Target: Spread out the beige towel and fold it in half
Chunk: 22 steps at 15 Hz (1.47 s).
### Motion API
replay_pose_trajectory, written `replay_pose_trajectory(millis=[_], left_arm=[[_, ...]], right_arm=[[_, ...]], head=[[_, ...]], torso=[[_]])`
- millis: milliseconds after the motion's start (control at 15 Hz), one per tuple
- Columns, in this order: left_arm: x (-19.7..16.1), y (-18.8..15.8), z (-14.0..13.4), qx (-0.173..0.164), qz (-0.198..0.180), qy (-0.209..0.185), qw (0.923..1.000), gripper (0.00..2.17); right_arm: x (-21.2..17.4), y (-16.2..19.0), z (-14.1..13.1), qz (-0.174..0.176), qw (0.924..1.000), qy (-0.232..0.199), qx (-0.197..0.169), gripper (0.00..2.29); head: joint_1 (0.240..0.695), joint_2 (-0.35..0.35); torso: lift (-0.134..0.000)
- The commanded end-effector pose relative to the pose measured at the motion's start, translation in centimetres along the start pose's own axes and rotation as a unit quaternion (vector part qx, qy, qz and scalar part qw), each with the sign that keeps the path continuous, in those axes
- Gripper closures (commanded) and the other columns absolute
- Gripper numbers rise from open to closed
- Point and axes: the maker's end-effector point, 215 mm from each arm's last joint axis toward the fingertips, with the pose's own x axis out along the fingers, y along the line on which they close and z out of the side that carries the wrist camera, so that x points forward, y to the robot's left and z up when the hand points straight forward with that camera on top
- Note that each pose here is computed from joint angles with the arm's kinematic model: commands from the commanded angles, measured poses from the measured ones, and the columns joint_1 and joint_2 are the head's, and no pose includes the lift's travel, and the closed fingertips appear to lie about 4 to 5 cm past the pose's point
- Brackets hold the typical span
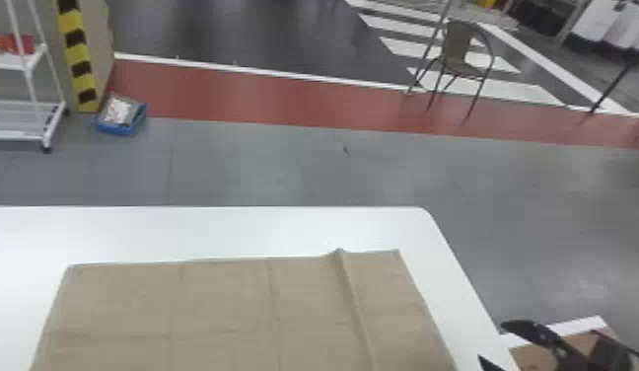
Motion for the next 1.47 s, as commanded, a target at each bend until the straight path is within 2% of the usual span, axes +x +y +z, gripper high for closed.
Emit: replay_pose_trajectory(millis=[0,67,133,200,400,733,1267,1333,1400], left_arm=[[-0.9,-0.8,-0.8,-0.027,-0.026,0.013,0.9992,0.41],[-1.2,-1.2,-0.9,-0.056,-0.046,0.011,0.9973,0.42],[-1.2,-1.8,-0.8,-0.070,-0.058,0.010,0.9958,0.47],[-1.1,-2.4,-0.7,-0.076,-0.065,0.008,0.9950,0.62],[-0.5,-3.3,0.2,-0.098,-0.082,-0.003,0.9917,0.63],[0.9,-5.7,-0.2,-0.103,-0.101,0.003,0.9895,0.63],[1.6,-5.9,-1.2,-0.094,-0.098,0.014,0.9906,0.64],[1.6,-5.9,-1.2,-0.093,-0.098,0.014,0.9907,0.80],[1.6,-5.7,-1.3,-0.093,-0.097,0.014,0.9908,0.83]], right_arm=[[-0.4,-0.7,-0.7,-0.008,0.9999,0.008,0.007,0.29],[-0.4,-0.8,-0.9,-0.008,0.9999,0.009,0.011,0.29],[-0.2,-0.6,-1.1,-0.007,0.9998,0.009,0.015,0.29],[-0.1,-0.5,-1.4,-0.006,0.9998,0.010,0.017,0.29],[0.0,-0.3,-1.6,-0.005,0.9997,0.011,0.019,0.29],[0.1,-0.3,-2.1,-0.005,0.9996,0.014,0.023,0.29],[0.3,-0.3,-2.2,-0.004,0.9996,0.013,0.025,0.29],[0.2,-0.4,-2.2,-0.005,0.9996,0.014,0.023,0.29],[0.1,-0.5,-2.2,-0.006,0.9996,0.014,0.023,0.29]], head=[[0.695,-0.350],[0.695,-0.350],[0.695,-0.350],[0.695,-0.350],[0.695,-0.350],[0.695,-0.350],[0.695,-0.350],[0.695,-0.350],[0.695,-0.350]], torso=[[0.000],[0.000],[0.000],[0.000],[0.000],[0.000],[0.000],[0.000],[0.000]])
